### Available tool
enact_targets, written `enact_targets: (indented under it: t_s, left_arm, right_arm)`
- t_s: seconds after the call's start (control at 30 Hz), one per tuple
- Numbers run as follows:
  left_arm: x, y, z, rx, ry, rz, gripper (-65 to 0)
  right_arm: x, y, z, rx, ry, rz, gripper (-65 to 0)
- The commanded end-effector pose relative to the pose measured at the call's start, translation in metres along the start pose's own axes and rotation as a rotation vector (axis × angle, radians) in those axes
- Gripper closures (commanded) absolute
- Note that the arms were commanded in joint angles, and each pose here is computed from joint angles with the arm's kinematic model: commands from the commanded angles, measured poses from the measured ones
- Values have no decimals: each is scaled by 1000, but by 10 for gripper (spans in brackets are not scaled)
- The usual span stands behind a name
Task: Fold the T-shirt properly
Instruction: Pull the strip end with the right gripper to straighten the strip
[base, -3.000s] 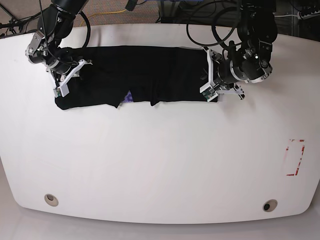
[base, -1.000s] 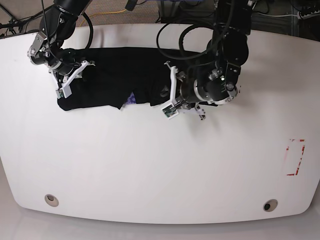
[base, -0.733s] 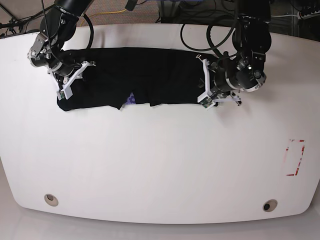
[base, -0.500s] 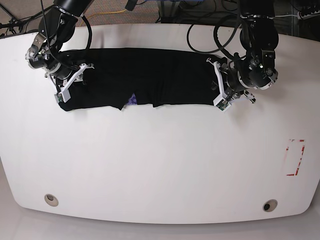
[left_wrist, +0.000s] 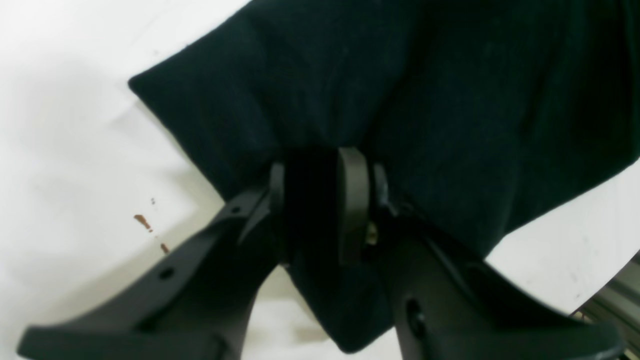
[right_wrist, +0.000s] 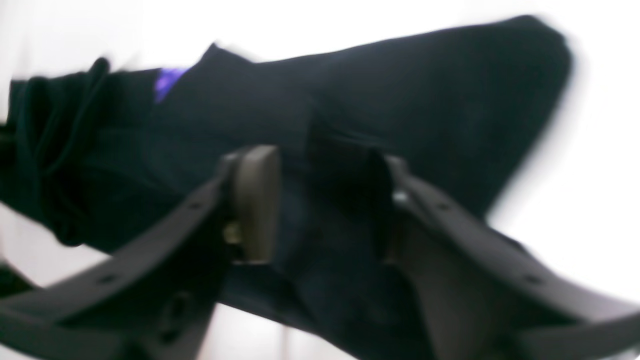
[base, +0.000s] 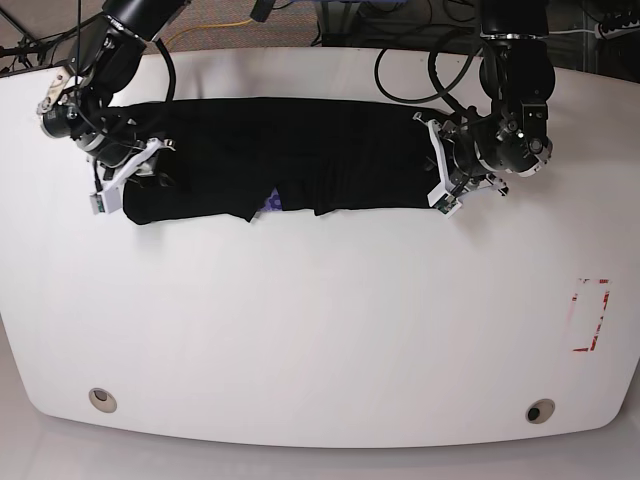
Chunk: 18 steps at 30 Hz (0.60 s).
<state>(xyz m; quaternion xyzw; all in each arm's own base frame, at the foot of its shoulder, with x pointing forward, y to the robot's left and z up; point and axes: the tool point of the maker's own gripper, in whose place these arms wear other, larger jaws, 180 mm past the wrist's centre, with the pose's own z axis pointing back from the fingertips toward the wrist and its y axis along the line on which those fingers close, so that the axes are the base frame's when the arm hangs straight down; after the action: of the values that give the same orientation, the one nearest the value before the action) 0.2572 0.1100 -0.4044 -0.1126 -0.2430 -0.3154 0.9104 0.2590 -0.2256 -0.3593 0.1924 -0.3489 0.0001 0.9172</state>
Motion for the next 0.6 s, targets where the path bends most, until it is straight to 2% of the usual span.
enact_targets:
  t_s: [0.0,0.07,0.13,0.17,0.3,0.57]
  left_arm:
    - [-4,2,-1,1,16,0,-111]
    - [-5,3,-2,1,21,2,-111]
    - [-8,6,0,7,30,-7,-111]
    - [-8,6,0,7,30,-7,-111]
    - [-9,7,0,6,33,-4,-111]
    - [-7,4,-3,-3,-1,3,-111]
  right_arm:
    - [15,-11,11,-31,-53,3,-387]
    - [20,-20,19,-54,-65,4,-493]
    - [24,-33,30,-89,-71,12,-626]
    - [25,-36,32,-96,-71,15,-650]
    - [19,-56,40,-131,-69,-32,-650]
    - [-21,-94,33,-114,-7,-234,-650]
